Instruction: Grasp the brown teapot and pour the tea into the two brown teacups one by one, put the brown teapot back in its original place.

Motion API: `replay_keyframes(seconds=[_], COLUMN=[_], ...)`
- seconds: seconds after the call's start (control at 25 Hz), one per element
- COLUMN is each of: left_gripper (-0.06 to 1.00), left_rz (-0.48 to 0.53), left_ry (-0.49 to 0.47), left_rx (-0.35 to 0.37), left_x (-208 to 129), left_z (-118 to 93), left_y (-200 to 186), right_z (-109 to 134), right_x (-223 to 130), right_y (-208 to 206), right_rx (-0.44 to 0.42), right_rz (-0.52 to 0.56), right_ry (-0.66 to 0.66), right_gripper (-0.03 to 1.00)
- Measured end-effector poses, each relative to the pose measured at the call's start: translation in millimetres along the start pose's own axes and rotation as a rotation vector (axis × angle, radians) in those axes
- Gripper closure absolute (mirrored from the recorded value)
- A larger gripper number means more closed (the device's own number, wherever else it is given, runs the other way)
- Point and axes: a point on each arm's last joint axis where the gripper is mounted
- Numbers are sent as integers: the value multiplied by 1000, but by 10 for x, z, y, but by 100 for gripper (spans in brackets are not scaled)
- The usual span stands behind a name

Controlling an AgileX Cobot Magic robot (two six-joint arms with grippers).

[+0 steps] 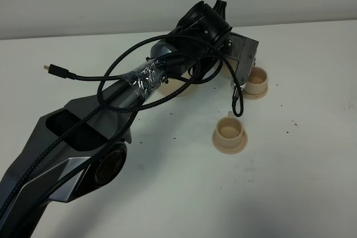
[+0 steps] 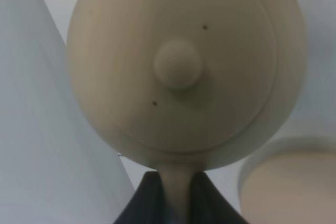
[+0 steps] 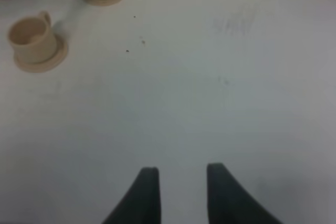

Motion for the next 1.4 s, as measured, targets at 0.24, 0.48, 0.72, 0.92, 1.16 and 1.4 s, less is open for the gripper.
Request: replay_keyframes(seconds=[0.24, 0.48, 0.72, 0.92, 1.16, 1.4], left_gripper=[82, 82, 82, 82, 82, 82], left_rz=[25, 38, 53, 64, 95, 95], left_ry=[16, 9, 22, 30, 69, 85], left_rx=[24, 49, 66, 74, 100, 107], left_x=[39, 110, 136, 127, 148, 194], left_z=[9, 13, 20, 27, 42, 37], left_y=[-26, -63, -81, -83, -108, -129], right_z=[0, 0, -1, -7, -15, -16], right_x=[0, 0, 0, -2, -4, -4], right_y=[0, 0, 0, 0, 0, 0], right_rx=[0, 0, -1, -7, -17, -18], right_rz=[0, 0, 0, 2, 4, 4], right_ry=[0, 0, -1, -4, -10, -10], right_gripper=[73, 73, 73, 73, 73, 73])
Point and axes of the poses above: a point on each arm's last joint axis where the gripper is mounted, y pointing out along that axis toward the gripper, z along the wrist's bending axis when the last joint is at zero, x = y × z, and after that the axes turned 4 degrees about -y, right-handed
